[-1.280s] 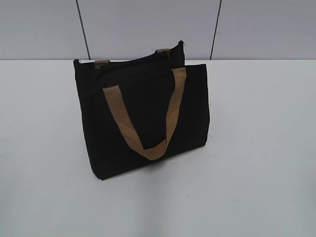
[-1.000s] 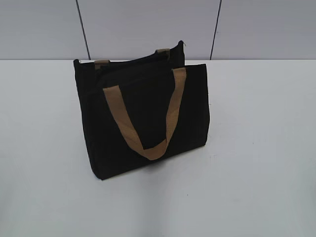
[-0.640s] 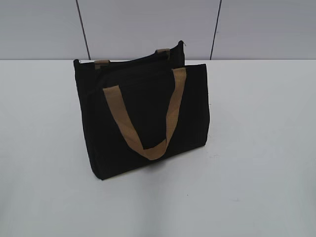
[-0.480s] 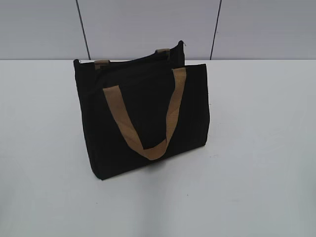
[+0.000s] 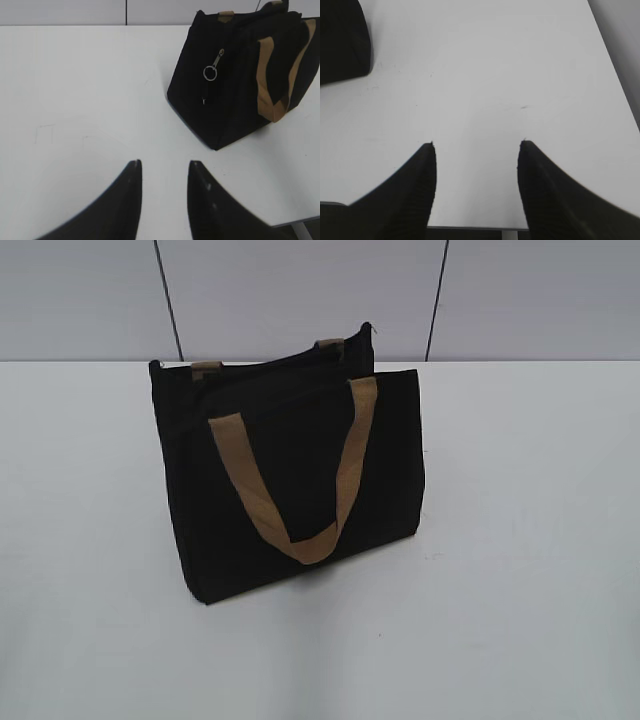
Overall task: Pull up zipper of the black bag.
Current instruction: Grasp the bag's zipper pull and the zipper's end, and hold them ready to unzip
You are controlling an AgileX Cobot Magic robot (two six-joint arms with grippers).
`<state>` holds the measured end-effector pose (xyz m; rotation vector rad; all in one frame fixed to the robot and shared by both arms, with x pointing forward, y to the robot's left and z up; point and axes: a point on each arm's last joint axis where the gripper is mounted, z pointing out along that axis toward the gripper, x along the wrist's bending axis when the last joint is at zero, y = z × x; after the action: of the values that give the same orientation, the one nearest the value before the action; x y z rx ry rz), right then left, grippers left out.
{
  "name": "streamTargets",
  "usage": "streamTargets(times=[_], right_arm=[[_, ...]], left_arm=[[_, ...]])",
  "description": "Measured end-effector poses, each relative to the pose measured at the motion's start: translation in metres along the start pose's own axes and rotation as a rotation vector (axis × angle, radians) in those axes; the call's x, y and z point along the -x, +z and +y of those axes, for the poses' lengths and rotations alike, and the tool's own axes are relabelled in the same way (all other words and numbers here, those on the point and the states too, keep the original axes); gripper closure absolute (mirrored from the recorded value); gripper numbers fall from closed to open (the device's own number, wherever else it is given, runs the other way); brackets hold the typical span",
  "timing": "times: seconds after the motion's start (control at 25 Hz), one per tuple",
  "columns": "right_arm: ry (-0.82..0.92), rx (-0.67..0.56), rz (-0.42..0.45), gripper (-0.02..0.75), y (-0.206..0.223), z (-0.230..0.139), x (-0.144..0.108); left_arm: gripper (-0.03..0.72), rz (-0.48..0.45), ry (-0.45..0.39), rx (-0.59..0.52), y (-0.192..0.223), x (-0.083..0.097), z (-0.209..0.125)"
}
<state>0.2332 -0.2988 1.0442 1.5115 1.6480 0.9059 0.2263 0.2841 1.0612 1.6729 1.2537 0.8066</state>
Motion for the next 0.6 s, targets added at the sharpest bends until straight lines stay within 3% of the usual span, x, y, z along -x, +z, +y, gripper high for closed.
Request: streamTargets(times=[0.4, 0.6], right_arm=[[0.0, 0.0, 0.0, 0.327, 0.0, 0.0, 0.0], [0.001, 0.0, 0.0, 0.327, 0.0, 0.0, 0.0]], left_arm=[[0.442, 0.001, 0.001, 0.001, 0.0, -0.0001, 0.0001], [0.292, 0.003, -0.002, -0.019, 0.0029, -0.0011, 0.0016]])
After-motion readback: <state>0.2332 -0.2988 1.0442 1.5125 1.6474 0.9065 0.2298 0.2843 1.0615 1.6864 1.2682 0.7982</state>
